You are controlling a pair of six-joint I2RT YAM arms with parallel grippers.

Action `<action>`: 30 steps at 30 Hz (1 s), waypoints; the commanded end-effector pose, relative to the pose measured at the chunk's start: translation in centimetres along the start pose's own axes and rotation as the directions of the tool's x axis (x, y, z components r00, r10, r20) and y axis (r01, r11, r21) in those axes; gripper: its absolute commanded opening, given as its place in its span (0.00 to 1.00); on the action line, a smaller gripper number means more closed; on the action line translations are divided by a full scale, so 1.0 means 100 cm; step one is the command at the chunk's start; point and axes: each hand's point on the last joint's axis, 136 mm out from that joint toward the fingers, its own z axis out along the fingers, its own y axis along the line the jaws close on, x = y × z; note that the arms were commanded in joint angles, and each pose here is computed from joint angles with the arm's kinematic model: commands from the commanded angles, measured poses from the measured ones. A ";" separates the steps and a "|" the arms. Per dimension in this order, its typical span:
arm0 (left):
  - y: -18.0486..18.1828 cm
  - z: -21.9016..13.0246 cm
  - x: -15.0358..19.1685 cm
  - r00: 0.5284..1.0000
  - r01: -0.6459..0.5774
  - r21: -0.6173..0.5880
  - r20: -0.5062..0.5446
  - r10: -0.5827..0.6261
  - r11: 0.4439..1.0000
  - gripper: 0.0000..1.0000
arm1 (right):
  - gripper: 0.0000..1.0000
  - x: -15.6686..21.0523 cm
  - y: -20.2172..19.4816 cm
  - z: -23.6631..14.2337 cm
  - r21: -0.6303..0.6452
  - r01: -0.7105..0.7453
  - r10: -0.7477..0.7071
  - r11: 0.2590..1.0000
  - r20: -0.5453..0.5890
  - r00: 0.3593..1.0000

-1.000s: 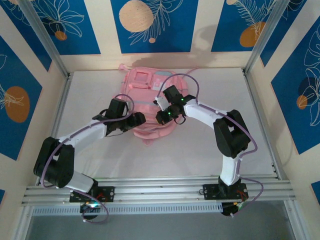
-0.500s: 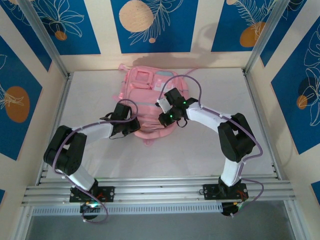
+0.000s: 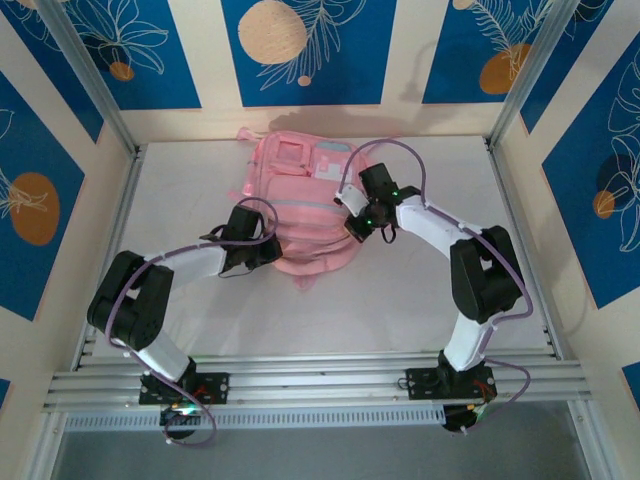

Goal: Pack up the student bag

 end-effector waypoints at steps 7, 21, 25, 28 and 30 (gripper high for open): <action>0.032 -0.001 0.011 1.000 0.017 -0.080 -0.011 -0.018 0.997 0.00 | 0.00 -0.036 -0.082 -0.011 0.209 0.090 -0.100 0.974 0.035 0.994; 0.022 -0.019 0.002 0.999 0.022 -0.041 0.025 -0.021 0.999 0.15 | 0.00 -0.047 -0.020 -0.005 -0.056 0.185 -0.179 0.981 0.092 0.979; 0.006 -0.037 -0.009 0.998 0.030 -0.006 0.063 -0.030 1.000 0.57 | 0.00 -0.057 0.003 0.005 -0.095 0.215 -0.203 0.972 0.126 0.971; -0.002 -0.055 -0.017 0.993 0.040 0.010 0.114 -0.041 0.999 0.70 | 0.00 -0.069 0.024 0.013 -0.132 0.248 -0.226 0.960 0.163 0.960; -0.005 -0.065 -0.021 0.988 0.045 0.015 0.144 -0.047 0.999 0.73 | 0.00 -0.078 0.040 0.016 -0.147 0.285 -0.257 0.947 0.185 0.949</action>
